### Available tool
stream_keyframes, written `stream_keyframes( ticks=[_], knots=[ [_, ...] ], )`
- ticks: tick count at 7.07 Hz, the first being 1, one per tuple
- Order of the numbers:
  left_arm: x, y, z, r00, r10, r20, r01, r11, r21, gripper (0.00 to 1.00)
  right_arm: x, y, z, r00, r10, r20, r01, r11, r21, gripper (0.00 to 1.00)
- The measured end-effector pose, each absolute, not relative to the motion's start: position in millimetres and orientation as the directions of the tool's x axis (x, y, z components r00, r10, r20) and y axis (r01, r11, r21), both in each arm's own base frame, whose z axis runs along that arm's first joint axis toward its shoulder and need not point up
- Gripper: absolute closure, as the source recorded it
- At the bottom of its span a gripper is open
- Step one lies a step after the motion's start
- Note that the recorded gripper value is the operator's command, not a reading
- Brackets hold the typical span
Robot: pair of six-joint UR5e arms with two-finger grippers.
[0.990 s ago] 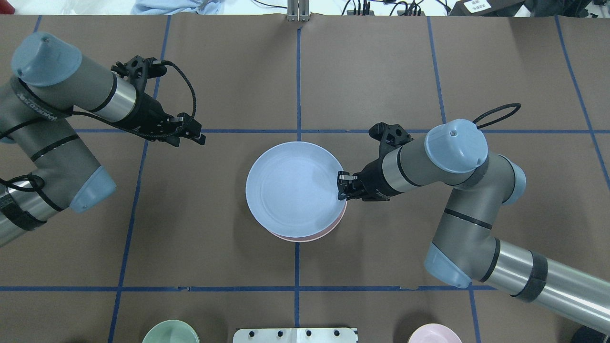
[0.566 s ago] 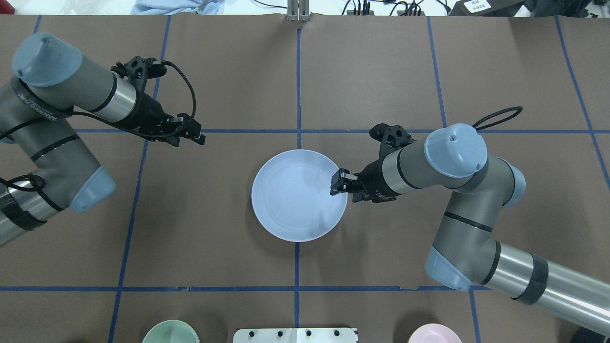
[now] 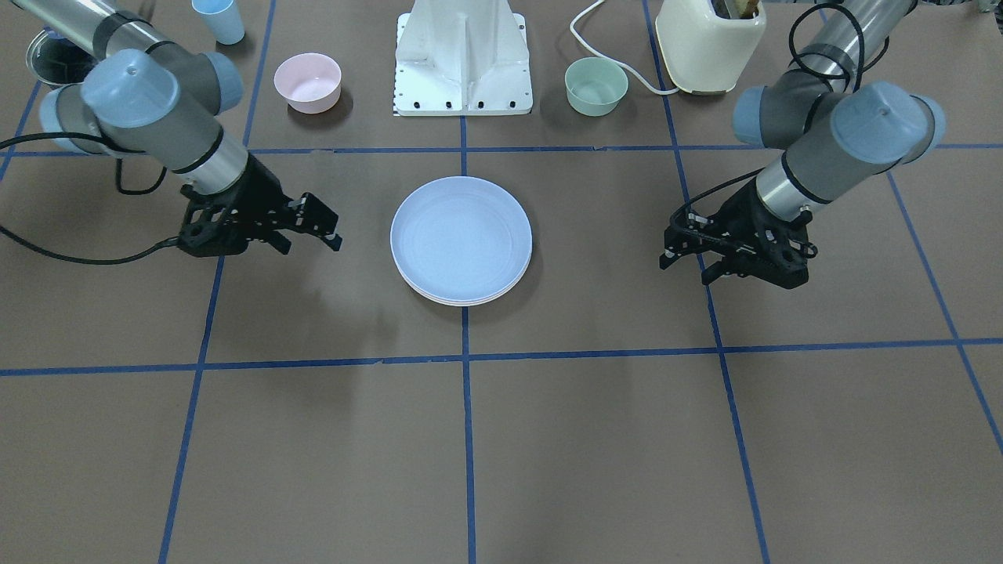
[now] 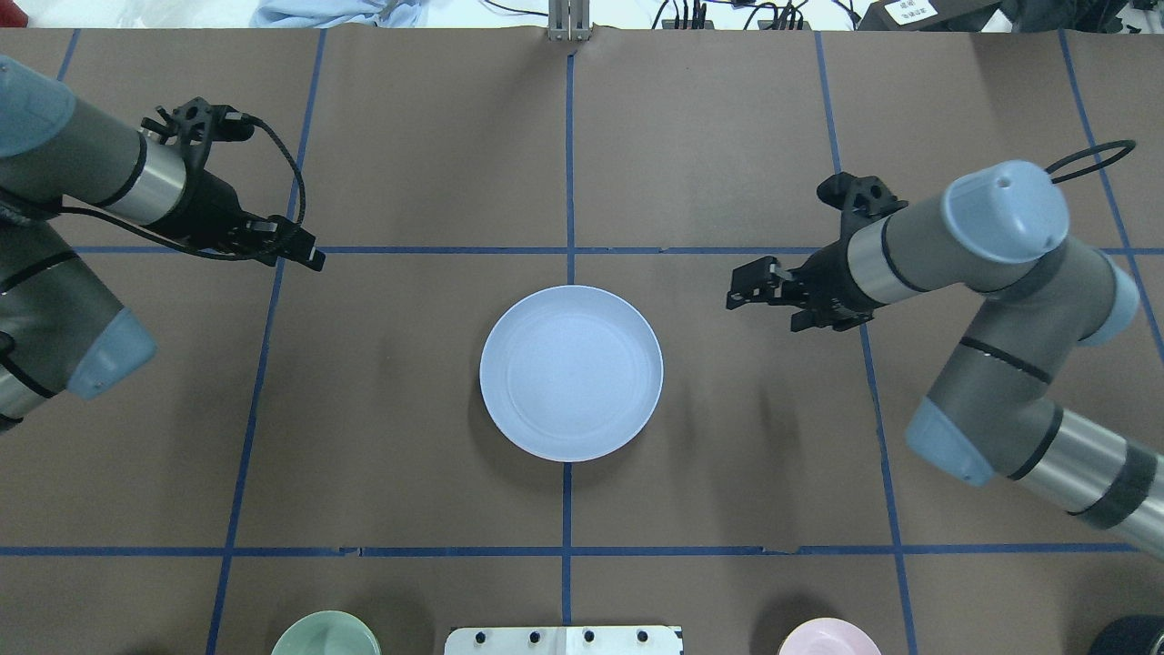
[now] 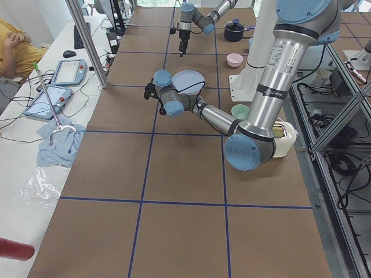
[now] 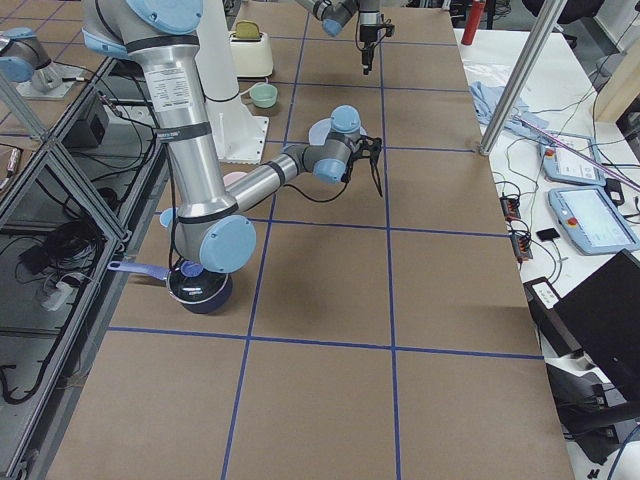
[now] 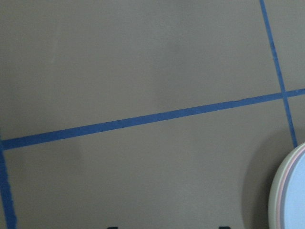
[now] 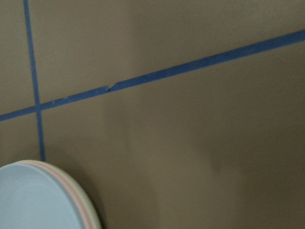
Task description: Stack three plates with pink and blue
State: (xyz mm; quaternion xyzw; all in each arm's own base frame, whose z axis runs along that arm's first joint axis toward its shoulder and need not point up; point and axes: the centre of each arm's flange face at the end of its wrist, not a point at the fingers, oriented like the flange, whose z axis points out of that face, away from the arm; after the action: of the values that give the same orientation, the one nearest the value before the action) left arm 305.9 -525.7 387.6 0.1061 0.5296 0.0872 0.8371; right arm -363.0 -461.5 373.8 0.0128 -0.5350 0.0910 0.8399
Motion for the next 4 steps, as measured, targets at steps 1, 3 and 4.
stream_keyframes(
  ticks=[1,3,4],
  knots=[
    [261.3,-530.7,411.1,0.436,0.294,-0.850,-0.038,0.950,0.309,0.24,-312.2,-476.7,412.1,0.459,0.088,0.884,-0.146,0.989,-0.022,0.00],
    [157.7,-538.6,468.3,0.507,0.392,-0.768,-0.048,0.902,0.429,0.24,-201.3,-504.4,478.7,0.590,-0.040,0.806,-0.074,0.992,0.103,0.00],
    [105.2,-544.7,490.5,0.558,0.427,-0.712,-0.064,0.877,0.476,0.24,-148.5,-513.8,504.4,0.647,-0.097,0.756,-0.024,0.989,0.148,0.00]
  ],
)
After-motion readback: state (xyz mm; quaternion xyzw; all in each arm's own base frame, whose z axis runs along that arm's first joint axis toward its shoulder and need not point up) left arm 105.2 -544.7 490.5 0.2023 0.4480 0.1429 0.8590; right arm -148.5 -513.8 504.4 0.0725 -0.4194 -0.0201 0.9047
